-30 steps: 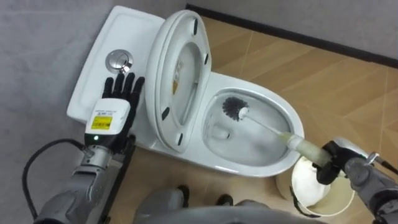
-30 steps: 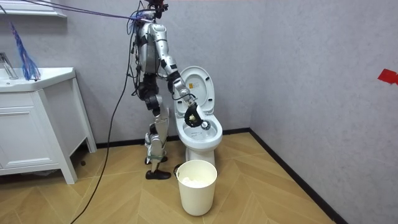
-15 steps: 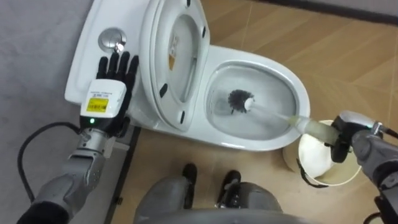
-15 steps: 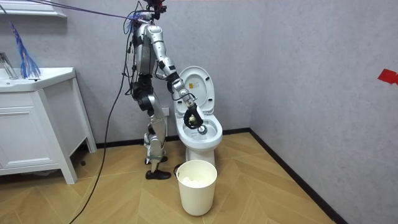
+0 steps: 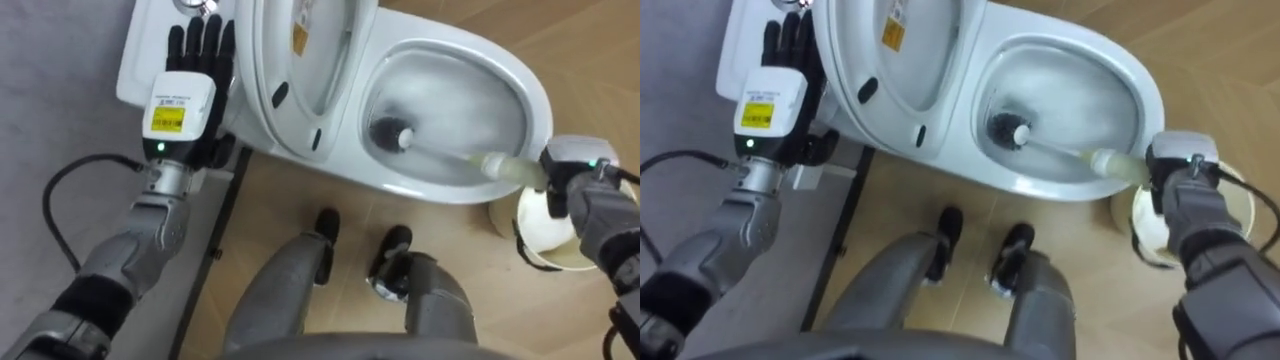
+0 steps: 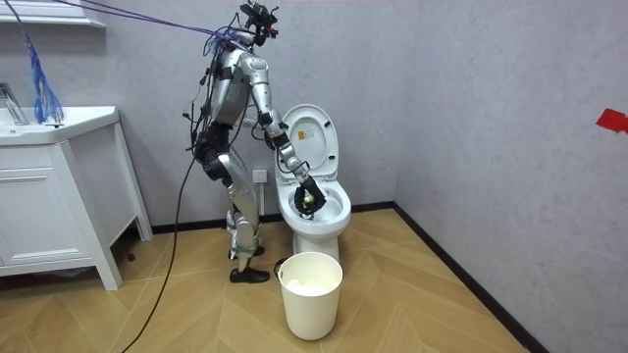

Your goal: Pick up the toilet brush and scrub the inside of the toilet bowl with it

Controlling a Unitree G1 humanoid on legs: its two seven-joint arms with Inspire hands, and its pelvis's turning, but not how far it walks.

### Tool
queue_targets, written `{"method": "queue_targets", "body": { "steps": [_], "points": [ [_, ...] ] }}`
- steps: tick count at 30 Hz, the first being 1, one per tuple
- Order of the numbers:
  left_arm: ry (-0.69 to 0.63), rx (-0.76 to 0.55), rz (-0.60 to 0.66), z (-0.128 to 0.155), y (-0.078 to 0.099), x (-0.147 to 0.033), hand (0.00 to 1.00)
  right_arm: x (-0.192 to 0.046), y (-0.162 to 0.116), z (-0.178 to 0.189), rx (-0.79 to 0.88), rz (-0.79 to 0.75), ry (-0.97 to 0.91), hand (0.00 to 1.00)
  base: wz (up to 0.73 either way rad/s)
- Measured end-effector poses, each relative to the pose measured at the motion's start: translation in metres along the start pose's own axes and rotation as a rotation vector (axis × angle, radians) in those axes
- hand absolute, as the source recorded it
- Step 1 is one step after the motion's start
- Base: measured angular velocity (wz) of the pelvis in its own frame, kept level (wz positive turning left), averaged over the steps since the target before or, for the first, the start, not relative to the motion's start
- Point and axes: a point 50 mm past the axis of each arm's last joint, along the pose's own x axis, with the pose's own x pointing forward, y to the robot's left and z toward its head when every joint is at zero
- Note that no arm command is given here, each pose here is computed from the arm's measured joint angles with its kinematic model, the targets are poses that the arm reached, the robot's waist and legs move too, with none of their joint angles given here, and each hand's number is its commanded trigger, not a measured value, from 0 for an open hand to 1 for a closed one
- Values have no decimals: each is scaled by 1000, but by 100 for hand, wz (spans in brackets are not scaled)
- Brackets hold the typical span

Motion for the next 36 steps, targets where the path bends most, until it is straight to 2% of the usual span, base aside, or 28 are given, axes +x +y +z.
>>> {"method": "queue_targets", "body": {
  "steps": [6,11,15,21,26,30,34,36],
  "points": [
    [-18,-6,60,6,5,8,0,2,-22,7,-91,-99,-4,100,19],
    [-2,-75,100,7,13,12,0,1,-35,22,-119,-129,-26,100,6],
    [3,-101,120,5,18,13,0,3,-42,23,-115,-137,-15,100,10],
    [3,-73,176,-5,30,16,0,13,-84,22,1,-184,11,100,-4],
    [11,-51,203,-7,36,14,0,17,-111,7,71,-234,44,100,7],
    [39,-43,195,-10,32,6,0,17,-114,5,58,-251,37,100,2],
    [95,-23,161,-18,26,-9,0,14,-118,16,-28,-294,-12,100,-1],
    [106,-18,158,-20,26,-10,0,10,-120,30,-80,-324,-57,100,-3]
  ]
}}
